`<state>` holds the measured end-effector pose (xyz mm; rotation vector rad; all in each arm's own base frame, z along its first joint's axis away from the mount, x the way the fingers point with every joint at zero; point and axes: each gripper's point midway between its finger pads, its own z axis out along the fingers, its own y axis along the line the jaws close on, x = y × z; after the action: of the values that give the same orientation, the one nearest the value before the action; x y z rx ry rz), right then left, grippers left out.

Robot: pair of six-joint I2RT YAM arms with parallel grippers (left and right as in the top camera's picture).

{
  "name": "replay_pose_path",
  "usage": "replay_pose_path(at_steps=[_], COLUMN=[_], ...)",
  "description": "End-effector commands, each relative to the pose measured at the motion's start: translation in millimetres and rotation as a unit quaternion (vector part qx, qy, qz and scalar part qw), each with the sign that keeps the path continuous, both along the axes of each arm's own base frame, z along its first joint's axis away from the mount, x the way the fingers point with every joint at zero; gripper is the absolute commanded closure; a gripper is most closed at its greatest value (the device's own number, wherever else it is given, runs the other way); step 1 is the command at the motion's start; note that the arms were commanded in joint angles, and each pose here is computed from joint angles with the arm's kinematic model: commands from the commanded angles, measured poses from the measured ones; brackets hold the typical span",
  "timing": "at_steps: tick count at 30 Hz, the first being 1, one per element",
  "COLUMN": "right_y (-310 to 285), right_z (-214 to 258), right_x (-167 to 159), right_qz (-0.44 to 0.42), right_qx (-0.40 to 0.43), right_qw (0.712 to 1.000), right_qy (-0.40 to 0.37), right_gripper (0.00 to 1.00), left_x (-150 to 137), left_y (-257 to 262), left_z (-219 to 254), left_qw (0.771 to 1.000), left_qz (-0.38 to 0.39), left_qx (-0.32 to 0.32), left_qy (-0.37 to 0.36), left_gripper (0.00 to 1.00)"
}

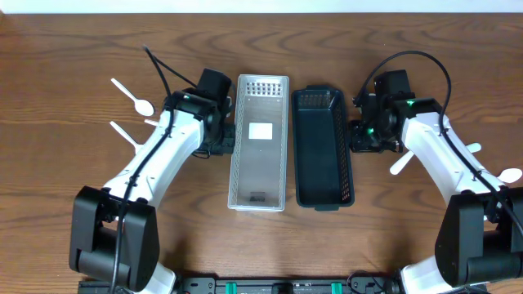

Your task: Pack container

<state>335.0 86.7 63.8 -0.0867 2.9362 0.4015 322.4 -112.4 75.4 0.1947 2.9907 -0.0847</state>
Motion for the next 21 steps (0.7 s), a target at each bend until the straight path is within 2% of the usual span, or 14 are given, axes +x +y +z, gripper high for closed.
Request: replay_pose_path(at_steps=[1, 6, 21], right_y=[10.2, 11.5, 14.3], right_z=[6.0, 6.4, 7.2], right_x=[3.7, 3.4, 2.8], right_qz=[0.013, 0.014, 0.016], right_qx=[0.019, 0.023, 0.032], right_qw=[1.000, 1.000, 0.999], right_qy=[-0.006, -0.006, -0.004], right_gripper=[0.86, 0.85, 0.85], left_x=[-0.3, -7.5, -11.7], left_y=[-8.8, -26.8, -33.2], left_z=[2.1, 2.7, 2.6], left_qw=[1.000, 0.999, 0.999], left_qz=[-0.011, -0.028, -0.038], left_qx=[-0.004, -0.033, -0.034], left_qy=[0.000, 0.011, 0.014], left_gripper=[0.94, 0.94, 0.94])
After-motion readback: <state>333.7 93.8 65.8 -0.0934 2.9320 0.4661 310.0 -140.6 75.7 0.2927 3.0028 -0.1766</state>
